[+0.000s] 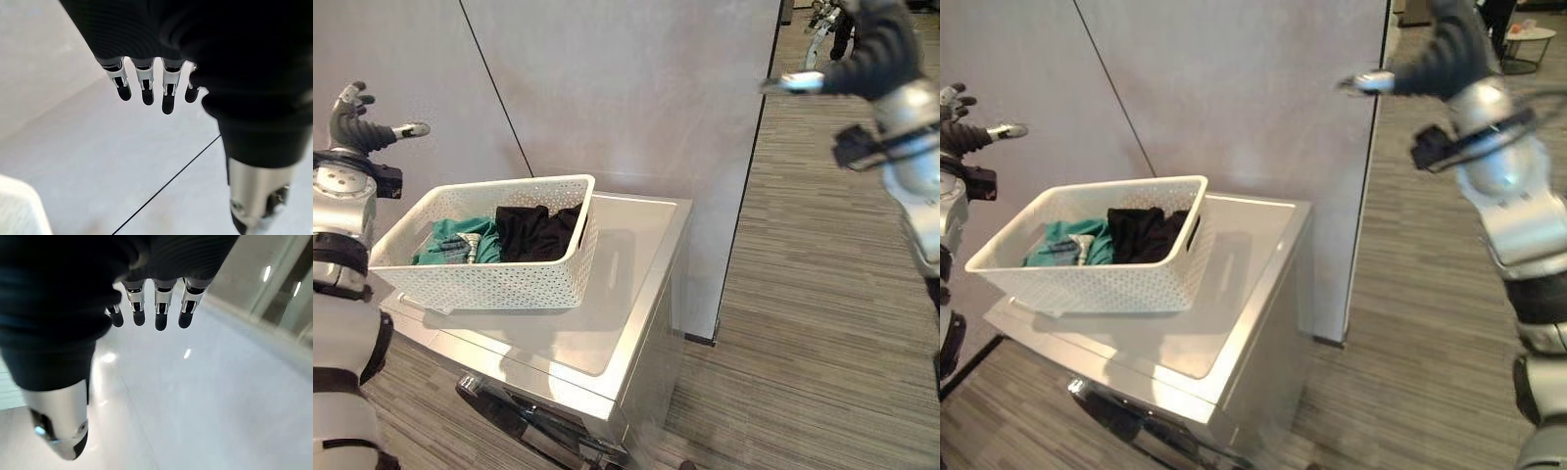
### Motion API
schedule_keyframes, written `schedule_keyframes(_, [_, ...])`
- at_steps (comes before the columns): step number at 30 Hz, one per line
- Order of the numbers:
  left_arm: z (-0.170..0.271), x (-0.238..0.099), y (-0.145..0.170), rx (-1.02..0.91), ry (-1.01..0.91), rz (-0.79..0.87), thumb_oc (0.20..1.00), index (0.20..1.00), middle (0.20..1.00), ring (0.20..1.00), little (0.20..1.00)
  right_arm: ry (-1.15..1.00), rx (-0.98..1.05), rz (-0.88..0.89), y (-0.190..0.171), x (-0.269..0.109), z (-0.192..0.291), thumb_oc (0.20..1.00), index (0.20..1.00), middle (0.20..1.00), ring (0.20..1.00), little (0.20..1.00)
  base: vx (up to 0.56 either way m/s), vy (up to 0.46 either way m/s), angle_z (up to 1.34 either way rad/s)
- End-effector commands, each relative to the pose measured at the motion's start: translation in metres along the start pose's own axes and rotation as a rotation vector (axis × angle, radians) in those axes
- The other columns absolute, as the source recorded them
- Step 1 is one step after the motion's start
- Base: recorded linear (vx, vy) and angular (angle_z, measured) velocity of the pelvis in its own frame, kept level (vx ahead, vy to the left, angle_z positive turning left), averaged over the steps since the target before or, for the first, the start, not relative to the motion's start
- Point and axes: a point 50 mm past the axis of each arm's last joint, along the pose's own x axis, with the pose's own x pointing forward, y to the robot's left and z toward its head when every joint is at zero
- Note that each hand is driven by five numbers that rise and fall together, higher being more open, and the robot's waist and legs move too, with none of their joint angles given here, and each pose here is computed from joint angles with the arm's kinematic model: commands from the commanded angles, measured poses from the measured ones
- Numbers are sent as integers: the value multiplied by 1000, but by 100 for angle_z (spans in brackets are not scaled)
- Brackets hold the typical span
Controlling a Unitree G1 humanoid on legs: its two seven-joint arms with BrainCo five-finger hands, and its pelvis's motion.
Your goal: Grab the laundry basket,head to the washer,open it,put in the laundry and shut it.
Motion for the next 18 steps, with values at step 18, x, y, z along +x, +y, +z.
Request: schedule_keyframes(18, [-127,-101,135,34,232,314,1000,1000,1000,1000,1000,661,-451,-263,-98,-190,-88,1000,1000,1000,1000,1000,15,-26,5])
